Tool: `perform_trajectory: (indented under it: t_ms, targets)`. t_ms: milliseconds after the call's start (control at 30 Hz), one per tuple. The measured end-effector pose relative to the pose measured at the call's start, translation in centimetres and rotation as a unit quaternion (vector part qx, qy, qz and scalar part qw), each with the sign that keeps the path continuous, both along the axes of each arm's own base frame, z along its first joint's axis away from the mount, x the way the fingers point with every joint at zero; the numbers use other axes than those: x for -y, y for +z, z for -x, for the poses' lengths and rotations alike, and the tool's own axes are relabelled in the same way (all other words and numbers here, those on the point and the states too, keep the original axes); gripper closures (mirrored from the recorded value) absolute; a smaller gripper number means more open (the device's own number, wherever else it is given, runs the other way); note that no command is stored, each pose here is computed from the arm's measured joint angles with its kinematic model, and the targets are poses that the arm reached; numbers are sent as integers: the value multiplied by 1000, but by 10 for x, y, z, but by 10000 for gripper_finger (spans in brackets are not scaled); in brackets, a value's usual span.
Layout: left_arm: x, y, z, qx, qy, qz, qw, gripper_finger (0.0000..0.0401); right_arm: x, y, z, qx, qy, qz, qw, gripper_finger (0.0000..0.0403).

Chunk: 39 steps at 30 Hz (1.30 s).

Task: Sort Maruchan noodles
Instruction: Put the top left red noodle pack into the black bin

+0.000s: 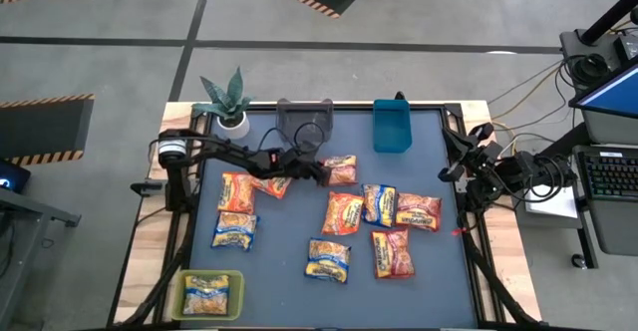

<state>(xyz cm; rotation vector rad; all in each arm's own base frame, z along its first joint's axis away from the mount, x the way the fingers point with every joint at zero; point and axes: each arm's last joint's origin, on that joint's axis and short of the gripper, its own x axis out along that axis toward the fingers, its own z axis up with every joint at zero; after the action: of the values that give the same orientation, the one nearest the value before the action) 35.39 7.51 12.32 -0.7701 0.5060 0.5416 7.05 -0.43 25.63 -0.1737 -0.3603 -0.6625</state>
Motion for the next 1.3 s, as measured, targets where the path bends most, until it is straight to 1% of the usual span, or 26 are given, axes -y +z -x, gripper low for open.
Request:
perform_trajectory:
  t_ms: [233, 367, 533, 633, 767, 867, 1033, 1167, 1300]
  targets:
    - [5, 17, 1, 17, -20, -25, 999, 401, 0, 0, 0, 0, 0, 0, 1000, 394]
    - [10, 35, 2, 31, -36, -69, 996, 401, 0, 0, 0, -1, 0, 1, 1000, 394]
    - [15, 65, 7, 57, -61, -130, 988, 401, 0, 0, 0, 0, 0, 1, 1000, 394]
    - [16, 81, 12, 74, -66, -148, 984, 401, 0, 0, 0, 0, 0, 1, 1000, 394]
    - [17, 93, 17, 82, -65, -165, 981, 401, 0, 0, 0, 0, 0, 1, 1000, 394]
    - [17, 92, 17, 77, -65, -164, 981, 401, 0, 0, 0, 0, 0, 0, 1000, 394]
    - [23, 81, 13, 64, -74, -151, 984, 401, 0, 0, 0, 1, 0, 0, 1000, 394]
    - [21, 74, 13, 48, -36, -138, 989, 401, 0, 0, 0, 1, 0, 0, 1000, 394]
    - [21, 72, 12, 45, -39, -143, 988, 401, 0, 0, 0, 2, 0, 0, 1000, 394]
